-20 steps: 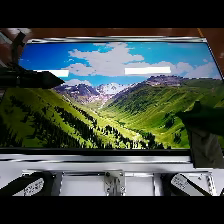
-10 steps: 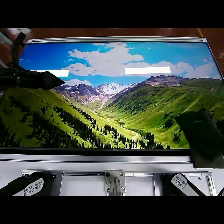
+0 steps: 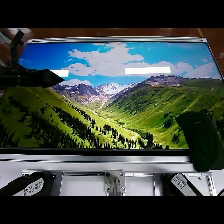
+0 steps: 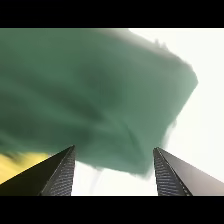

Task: Fold the shirts.

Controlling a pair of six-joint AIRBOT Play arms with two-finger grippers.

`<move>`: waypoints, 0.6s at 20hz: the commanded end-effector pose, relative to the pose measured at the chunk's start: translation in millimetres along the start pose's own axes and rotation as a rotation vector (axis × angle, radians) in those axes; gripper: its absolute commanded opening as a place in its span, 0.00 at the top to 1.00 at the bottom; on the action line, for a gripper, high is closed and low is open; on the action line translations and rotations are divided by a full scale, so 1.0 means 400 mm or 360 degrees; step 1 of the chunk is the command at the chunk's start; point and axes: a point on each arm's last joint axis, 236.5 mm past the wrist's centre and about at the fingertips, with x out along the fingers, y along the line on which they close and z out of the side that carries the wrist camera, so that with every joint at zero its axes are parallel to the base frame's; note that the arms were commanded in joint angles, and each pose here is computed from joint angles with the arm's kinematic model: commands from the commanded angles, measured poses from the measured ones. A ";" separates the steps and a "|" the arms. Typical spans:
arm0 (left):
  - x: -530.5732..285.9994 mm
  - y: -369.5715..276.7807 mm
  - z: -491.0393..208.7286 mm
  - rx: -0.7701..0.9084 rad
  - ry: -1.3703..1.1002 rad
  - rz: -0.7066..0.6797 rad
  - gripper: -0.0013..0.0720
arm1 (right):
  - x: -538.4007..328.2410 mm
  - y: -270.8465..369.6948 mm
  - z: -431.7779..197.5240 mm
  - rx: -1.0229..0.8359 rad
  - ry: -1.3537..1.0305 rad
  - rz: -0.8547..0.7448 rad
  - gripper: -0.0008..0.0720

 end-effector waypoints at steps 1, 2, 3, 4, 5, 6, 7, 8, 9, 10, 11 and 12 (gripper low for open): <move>0.005 0.105 0.008 -0.0001 0.0005 0.0360 0.94 | -0.268 0.246 0.196 -0.0175 -0.0592 0.0661 0.17; 0.006 0.157 -0.023 0.0026 0.0121 0.0583 0.94 | -0.358 0.355 0.193 -0.0409 -0.0727 0.0851 0.17; 0.010 0.192 -0.058 0.0057 0.0253 0.0761 0.94 | -0.415 0.454 0.144 -0.0672 -0.0779 0.0972 0.16; 0.020 0.215 -0.100 0.0112 0.0415 0.0902 0.93 | -0.426 0.526 0.075 -0.0873 -0.0747 0.1005 0.15; 0.041 0.218 -0.141 0.0166 0.0568 0.0958 0.92 | -0.400 0.577 -0.003 -0.1071 -0.0661 0.0950 0.05; 0.075 0.207 -0.186 0.0193 0.0704 0.0951 0.59 | -0.356 0.607 -0.074 -0.1206 -0.0544 0.0858 0.05; 0.104 0.199 -0.224 0.0208 0.0813 0.0939 0.06 | -0.306 0.629 -0.137 -0.1293 -0.0412 0.0762 0.03; 0.128 0.196 -0.258 0.0212 0.0905 0.0934 0.03 | -0.268 0.645 -0.184 -0.1336 -0.0303 0.0694 0.03; 0.143 0.196 -0.282 0.0215 0.0971 0.0932 0.03 | -0.238 0.659 -0.220 -0.1375 -0.0218 0.0643 0.03; 0.150 0.197 -0.294 0.0214 0.1004 0.0932 0.03 | -0.219 0.675 -0.243 -0.1408 -0.0175 0.0620 0.03; 0.152 0.199 -0.296 0.0214 0.1011 0.0933 0.03 | -0.205 0.688 -0.259 -0.1441 -0.0152 0.0602 0.03; 0.153 0.201 -0.291 0.0214 0.0998 0.0933 0.03 | -0.196 0.701 -0.277 -0.1469 -0.0127 0.0605 0.03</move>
